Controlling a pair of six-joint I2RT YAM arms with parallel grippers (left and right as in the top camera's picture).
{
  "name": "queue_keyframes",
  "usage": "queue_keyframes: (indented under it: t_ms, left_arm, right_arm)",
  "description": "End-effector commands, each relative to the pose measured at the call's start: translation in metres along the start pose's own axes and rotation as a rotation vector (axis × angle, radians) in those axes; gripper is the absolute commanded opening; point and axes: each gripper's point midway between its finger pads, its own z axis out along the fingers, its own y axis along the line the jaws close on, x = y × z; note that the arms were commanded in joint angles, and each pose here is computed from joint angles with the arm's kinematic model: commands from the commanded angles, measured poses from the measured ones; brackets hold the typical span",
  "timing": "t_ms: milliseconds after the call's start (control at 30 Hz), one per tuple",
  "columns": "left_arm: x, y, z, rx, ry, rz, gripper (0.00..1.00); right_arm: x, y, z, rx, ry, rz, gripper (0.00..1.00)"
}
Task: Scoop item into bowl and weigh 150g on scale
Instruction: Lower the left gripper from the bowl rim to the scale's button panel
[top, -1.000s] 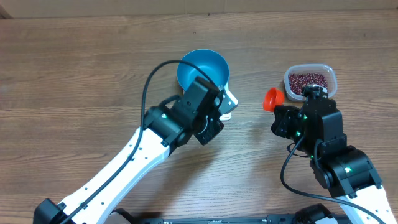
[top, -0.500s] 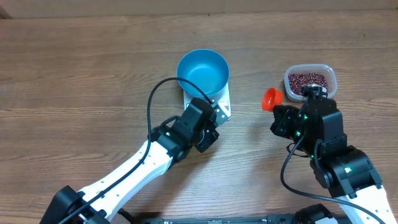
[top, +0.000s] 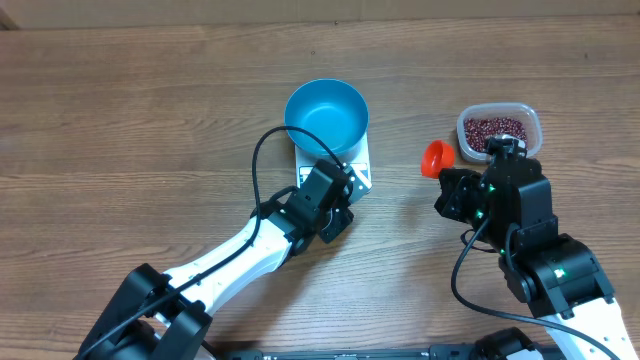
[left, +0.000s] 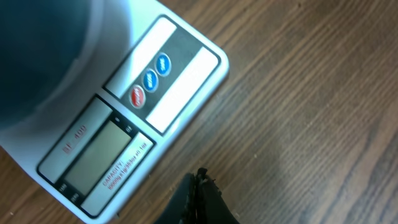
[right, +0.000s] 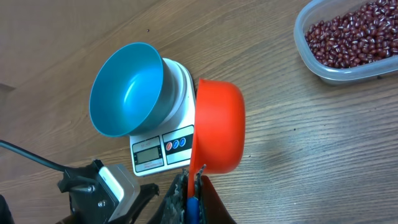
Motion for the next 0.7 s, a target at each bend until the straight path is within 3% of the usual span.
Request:
queue_keyframes:
  t_ms: [0,667]
  left_arm:
    - [0.001,0.008,0.003,-0.034,-0.006,-0.011,0.04]
    - [-0.014,0.022,0.007,-0.081,-0.07,-0.012,0.04]
  right_arm:
    - [-0.014,0.01,-0.009,-0.031,-0.04,0.002,0.04]
    - [-0.016,0.012,-0.009,-0.036,-0.046,0.001,0.04]
